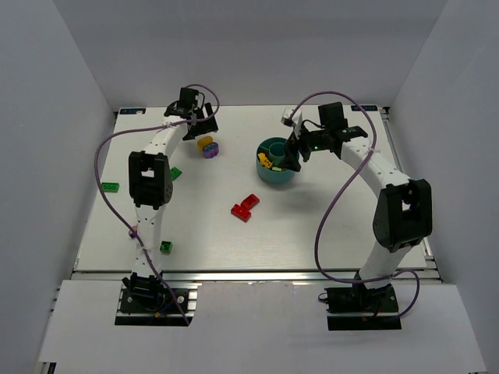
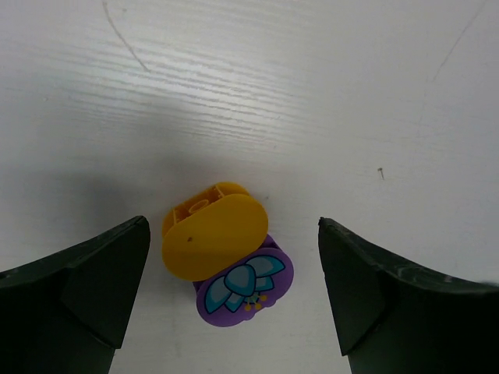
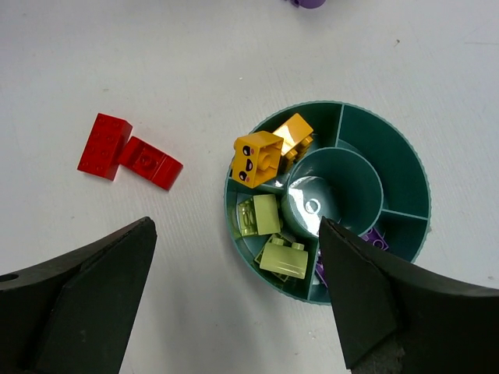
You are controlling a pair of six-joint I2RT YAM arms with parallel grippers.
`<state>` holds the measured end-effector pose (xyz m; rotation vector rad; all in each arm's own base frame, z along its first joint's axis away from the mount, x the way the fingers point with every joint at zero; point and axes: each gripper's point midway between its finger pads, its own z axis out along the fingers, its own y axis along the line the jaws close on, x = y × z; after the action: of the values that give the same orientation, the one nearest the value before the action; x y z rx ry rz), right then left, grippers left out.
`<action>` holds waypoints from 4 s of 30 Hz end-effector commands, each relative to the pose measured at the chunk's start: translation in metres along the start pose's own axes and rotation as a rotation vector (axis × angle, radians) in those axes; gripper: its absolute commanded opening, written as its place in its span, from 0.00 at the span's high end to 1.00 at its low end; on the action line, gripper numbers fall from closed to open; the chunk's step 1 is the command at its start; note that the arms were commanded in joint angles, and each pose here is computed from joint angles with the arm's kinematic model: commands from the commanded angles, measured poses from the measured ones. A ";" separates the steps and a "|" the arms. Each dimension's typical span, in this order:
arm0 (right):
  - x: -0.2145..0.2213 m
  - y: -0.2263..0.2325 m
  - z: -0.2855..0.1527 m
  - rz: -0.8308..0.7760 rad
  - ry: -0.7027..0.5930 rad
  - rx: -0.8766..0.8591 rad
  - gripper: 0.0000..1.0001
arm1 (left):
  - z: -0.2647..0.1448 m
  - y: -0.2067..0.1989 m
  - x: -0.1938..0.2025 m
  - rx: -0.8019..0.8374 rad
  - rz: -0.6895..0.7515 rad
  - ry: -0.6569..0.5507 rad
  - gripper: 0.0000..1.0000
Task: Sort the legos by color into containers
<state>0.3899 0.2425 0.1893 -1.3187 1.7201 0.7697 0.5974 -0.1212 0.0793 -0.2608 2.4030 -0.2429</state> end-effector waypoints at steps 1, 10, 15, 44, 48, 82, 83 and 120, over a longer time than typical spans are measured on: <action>-0.012 -0.010 0.001 -0.006 -0.035 0.019 0.11 | -0.014 0.002 0.003 -0.035 -0.030 0.010 0.02; -0.009 -0.016 0.005 0.009 -0.030 0.029 0.11 | 0.001 0.007 0.029 -0.079 -0.071 0.068 0.02; -0.007 -0.018 0.006 0.017 -0.030 0.034 0.11 | 0.012 0.007 0.039 -0.095 -0.119 0.094 0.02; -0.036 0.015 0.012 0.116 -0.114 -0.150 0.11 | -0.058 -0.025 0.000 0.078 -0.306 -0.089 0.81; -0.066 0.040 0.032 0.293 -0.097 -0.252 0.19 | -0.121 -0.048 -0.006 0.266 -0.421 -0.178 0.87; -0.131 0.026 0.110 0.775 -0.212 -0.092 0.23 | -0.232 -0.104 0.034 0.536 -0.699 -0.239 0.96; -0.132 0.025 0.112 0.765 -0.217 -0.090 0.23 | -0.232 -0.104 0.034 0.537 -0.698 -0.238 0.96; -0.066 0.026 0.019 0.496 -0.078 0.091 1.00 | -0.206 -0.085 0.026 0.489 -0.652 -0.281 1.00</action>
<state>0.3611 0.3203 0.2213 -0.7701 2.0881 1.1462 0.4475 -0.1817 0.2164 -0.8440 1.8769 -0.9583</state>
